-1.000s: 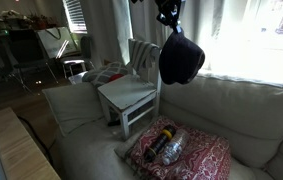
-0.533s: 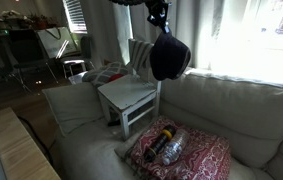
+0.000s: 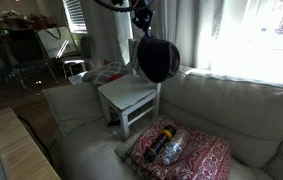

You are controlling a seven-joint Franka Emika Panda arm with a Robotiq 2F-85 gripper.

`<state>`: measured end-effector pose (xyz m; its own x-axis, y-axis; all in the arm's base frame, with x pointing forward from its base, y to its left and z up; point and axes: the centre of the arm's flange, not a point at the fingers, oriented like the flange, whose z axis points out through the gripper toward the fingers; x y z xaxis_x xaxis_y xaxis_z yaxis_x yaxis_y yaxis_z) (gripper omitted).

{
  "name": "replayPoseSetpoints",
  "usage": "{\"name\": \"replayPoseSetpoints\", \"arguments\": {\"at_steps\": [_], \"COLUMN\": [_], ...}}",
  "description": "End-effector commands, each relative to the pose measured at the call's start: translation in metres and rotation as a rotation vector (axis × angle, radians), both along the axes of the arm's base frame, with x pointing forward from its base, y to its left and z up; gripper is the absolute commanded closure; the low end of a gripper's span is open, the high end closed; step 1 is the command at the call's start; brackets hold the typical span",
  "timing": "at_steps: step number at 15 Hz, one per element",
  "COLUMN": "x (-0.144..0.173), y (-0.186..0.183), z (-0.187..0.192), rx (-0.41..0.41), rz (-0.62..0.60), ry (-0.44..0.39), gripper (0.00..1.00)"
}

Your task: Hang the striped towel and black hat on the backrest of the white chair.

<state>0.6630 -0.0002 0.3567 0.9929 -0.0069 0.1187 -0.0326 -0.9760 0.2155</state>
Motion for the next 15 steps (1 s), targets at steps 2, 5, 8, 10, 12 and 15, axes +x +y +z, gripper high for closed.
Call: {"name": "replayPoseSetpoints", "arguments": {"at_steps": [2, 5, 8, 10, 12, 15], "x": [-0.005, -0.006, -0.006, -0.007, -0.007, -0.006], "y": [0.021, 0.026, 0.026, 0.026, 0.026, 0.017], "z": [-0.014, -0.021, -0.026, -0.028, -0.03, -0.019], "rx": [0.105, 0.127, 0.137, 0.14, 0.141, 0.118], "rz": [0.068, 0.079, 0.079, 0.083, 0.083, 0.062], "ry": [0.062, 0.079, 0.091, 0.1, 0.108, 0.105], "gripper": [0.99, 0.72, 0.58, 0.42, 0.27, 0.05]}}
